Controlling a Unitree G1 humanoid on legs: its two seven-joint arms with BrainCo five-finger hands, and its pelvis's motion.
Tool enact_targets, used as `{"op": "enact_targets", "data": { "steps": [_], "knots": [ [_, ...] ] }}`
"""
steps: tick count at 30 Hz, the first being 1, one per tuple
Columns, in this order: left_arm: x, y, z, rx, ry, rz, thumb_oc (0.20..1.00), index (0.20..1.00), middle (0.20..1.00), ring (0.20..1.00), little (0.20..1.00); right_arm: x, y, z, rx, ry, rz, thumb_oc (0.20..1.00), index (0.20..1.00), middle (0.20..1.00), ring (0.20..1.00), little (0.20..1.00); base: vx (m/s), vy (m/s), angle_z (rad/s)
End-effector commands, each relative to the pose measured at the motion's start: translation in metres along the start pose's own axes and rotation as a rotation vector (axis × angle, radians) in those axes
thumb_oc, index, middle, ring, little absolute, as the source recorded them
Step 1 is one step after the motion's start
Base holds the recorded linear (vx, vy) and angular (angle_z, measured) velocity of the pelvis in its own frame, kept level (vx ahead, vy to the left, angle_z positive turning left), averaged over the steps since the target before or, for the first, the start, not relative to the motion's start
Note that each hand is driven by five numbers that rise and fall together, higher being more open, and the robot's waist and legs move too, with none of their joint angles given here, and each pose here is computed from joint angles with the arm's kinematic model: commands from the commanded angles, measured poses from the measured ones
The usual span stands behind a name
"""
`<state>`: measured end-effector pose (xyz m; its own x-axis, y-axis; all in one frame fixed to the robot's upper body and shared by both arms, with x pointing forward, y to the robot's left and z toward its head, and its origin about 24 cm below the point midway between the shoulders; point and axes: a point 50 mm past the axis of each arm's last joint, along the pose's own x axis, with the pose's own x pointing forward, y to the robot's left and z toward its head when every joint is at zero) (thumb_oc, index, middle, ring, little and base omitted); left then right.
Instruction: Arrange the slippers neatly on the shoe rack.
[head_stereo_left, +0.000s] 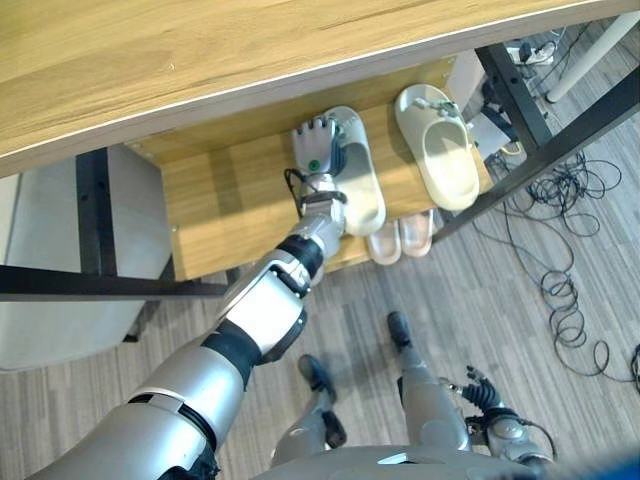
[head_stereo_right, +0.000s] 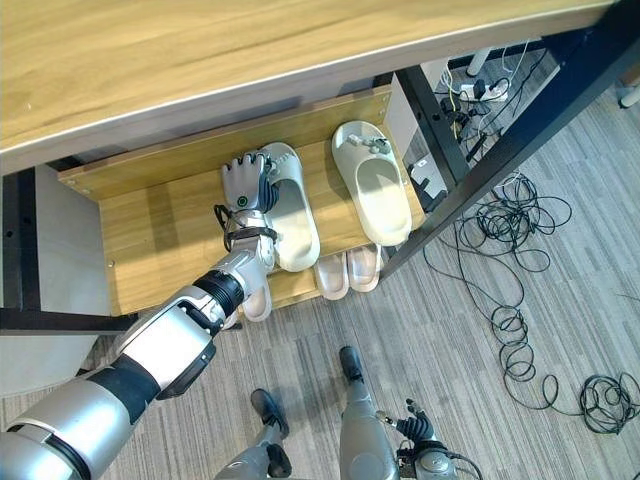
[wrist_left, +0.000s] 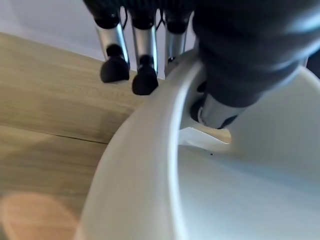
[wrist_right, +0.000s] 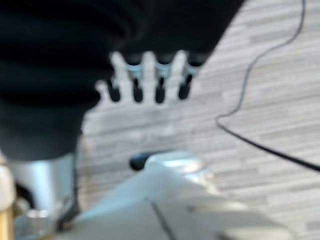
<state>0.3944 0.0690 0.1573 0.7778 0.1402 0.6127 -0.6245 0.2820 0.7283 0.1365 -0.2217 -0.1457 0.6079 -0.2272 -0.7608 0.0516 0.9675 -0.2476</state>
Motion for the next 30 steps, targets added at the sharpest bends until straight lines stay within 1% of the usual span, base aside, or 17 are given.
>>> {"op": "enact_targets", "data": {
  "steps": [1, 9, 12, 19, 25, 30],
  "knots": [
    [0.019, 0.008, -0.007, 0.020, 0.106, -0.033, 0.200, 0.200, 0.200, 0.200, 0.200, 0.000, 0.002, 0.000, -0.008, -0.003, 0.006, 1.000, 1.000, 1.000, 1.000, 1.000, 0.00, 0.000, 0.00],
    [0.013, 0.007, 0.035, -0.047, 0.006, -0.061, 0.200, 0.200, 0.200, 0.200, 0.200, 0.003, -0.003, 0.006, 0.000, -0.005, -0.014, 1.000, 1.000, 1.000, 1.000, 1.000, 0.00, 0.000, 0.00],
    [0.010, 0.005, 0.043, -0.066, -0.001, -0.070, 0.200, 0.200, 0.200, 0.200, 0.200, 0.004, -0.005, 0.008, -0.001, -0.006, -0.015, 1.000, 1.000, 1.000, 1.000, 1.000, 0.00, 0.000, 0.00],
    [0.012, 0.007, 0.045, -0.038, -0.011, -0.059, 0.200, 0.200, 0.200, 0.200, 0.200, 0.006, -0.010, 0.010, -0.021, 0.004, -0.026, 1.000, 1.000, 1.000, 1.000, 1.000, 0.00, -0.033, -0.10],
    [0.008, 0.007, 0.056, -0.052, -0.036, -0.063, 0.200, 0.200, 0.200, 0.200, 0.200, 0.006, -0.010, 0.008, -0.013, 0.013, -0.032, 1.000, 1.000, 1.000, 1.000, 1.000, 0.00, -0.016, -0.03],
    [0.001, 0.001, 0.049, 0.033, -0.062, -0.073, 0.200, 0.200, 0.200, 0.200, 0.200, 0.007, -0.012, 0.011, -0.008, 0.014, -0.035, 1.000, 1.000, 1.000, 1.000, 1.000, 0.00, 0.000, 0.00]
  ]
}}
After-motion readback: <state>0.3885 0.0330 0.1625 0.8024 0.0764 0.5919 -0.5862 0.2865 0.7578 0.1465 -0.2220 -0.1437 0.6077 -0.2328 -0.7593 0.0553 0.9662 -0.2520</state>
